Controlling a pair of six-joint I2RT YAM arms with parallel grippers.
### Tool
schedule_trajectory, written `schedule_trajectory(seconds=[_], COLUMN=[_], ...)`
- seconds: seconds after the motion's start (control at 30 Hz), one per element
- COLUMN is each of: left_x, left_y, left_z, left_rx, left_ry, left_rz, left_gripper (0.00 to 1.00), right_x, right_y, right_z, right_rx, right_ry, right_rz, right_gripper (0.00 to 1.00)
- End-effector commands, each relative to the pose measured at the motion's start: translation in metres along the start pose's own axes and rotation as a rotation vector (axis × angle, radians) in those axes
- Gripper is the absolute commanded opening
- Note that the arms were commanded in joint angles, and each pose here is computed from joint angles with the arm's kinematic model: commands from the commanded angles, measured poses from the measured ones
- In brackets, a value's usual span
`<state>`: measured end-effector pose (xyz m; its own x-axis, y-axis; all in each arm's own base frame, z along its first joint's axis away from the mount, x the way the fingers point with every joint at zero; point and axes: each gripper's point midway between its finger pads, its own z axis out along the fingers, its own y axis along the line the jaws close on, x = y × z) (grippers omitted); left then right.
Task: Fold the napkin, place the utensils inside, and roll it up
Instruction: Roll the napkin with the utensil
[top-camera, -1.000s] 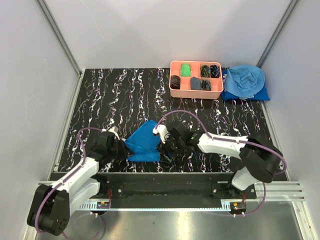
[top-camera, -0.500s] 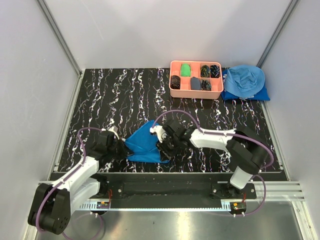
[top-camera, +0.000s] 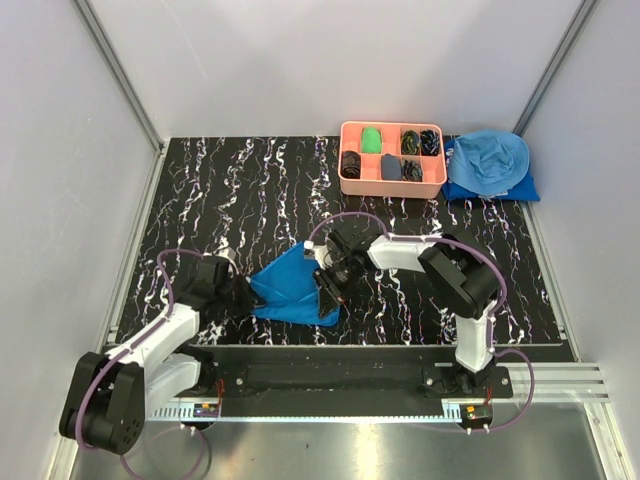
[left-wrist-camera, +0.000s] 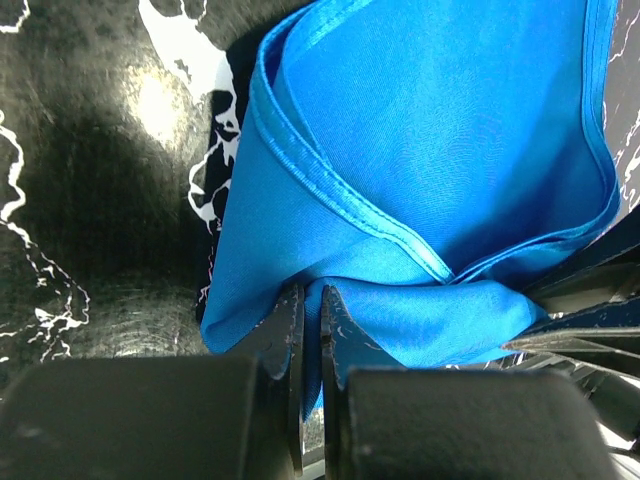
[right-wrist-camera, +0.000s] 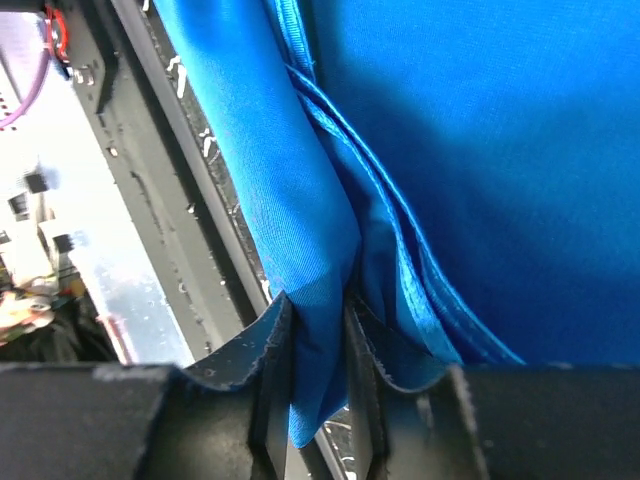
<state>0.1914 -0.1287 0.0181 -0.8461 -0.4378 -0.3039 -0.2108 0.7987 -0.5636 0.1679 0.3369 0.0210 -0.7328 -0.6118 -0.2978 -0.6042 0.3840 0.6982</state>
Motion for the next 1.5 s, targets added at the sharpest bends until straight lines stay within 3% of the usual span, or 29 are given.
schedule_trajectory(seconds=[0.0,0.07,0.1,0.2,0.43,0.5,0.53,0.6,0.63,0.83,0.97,1.3,1.47], left_x=[-0.001,-0.002,-0.001,-0.001,0.003,0.003,0.004,0.003,0.003,0.005,0.004,0.006,0.005], left_y=[0.015,0.016,0.016,0.015,0.013,0.012,0.013,0.012,0.011,0.01,0.008,0.006,0.004], left_z=[0.001,0.001,0.001,0.001,0.004,0.005,0.005,0.005,0.005,0.006,0.006,0.007,0.007], left_rx=[-0.077,-0.079,-0.081,-0.077,-0.062,-0.059,-0.058,-0.056,-0.052,-0.046,-0.037,-0.025,-0.012], left_ry=[0.0,-0.001,0.004,0.01,0.04,0.045,0.05,0.051,0.054,0.068,0.068,0.079,0.079], left_rz=[0.018,0.015,0.014,0.011,0.012,0.011,0.009,0.009,0.009,0.005,0.007,0.012,0.019], left_gripper=[0.0,0.0,0.0,0.0,0.0,0.0,0.0,0.0,0.0,0.0,0.0,0.0,0.0], right_x=[0.011,0.008,-0.001,-0.019,-0.059,-0.056,-0.073,-0.069,-0.082,-0.082,-0.074,-0.075,-0.063], right_y=[-0.007,-0.005,0.003,0.014,0.044,0.062,0.059,0.065,0.079,0.085,0.067,0.035,0.033], right_z=[-0.001,-0.009,-0.019,-0.045,-0.086,-0.07,-0.07,-0.055,-0.047,-0.001,0.023,0.034,0.049], right_rx=[0.03,0.051,0.06,0.135,0.307,0.364,0.461,0.498,0.505,0.572,0.615,0.724,0.657], right_ry=[0.045,0.037,0.009,-0.034,-0.158,-0.166,-0.231,-0.271,-0.351,-0.402,-0.339,-0.276,-0.202], right_rz=[0.036,0.035,0.01,-0.055,-0.283,-0.417,-0.5,-0.595,-0.674,-0.87,-0.924,-0.973,-0.967], right_gripper=[0.37,0.45,0.57,0.7,0.8,0.81,0.81,0.82,0.82,0.82,0.81,0.77,0.62])
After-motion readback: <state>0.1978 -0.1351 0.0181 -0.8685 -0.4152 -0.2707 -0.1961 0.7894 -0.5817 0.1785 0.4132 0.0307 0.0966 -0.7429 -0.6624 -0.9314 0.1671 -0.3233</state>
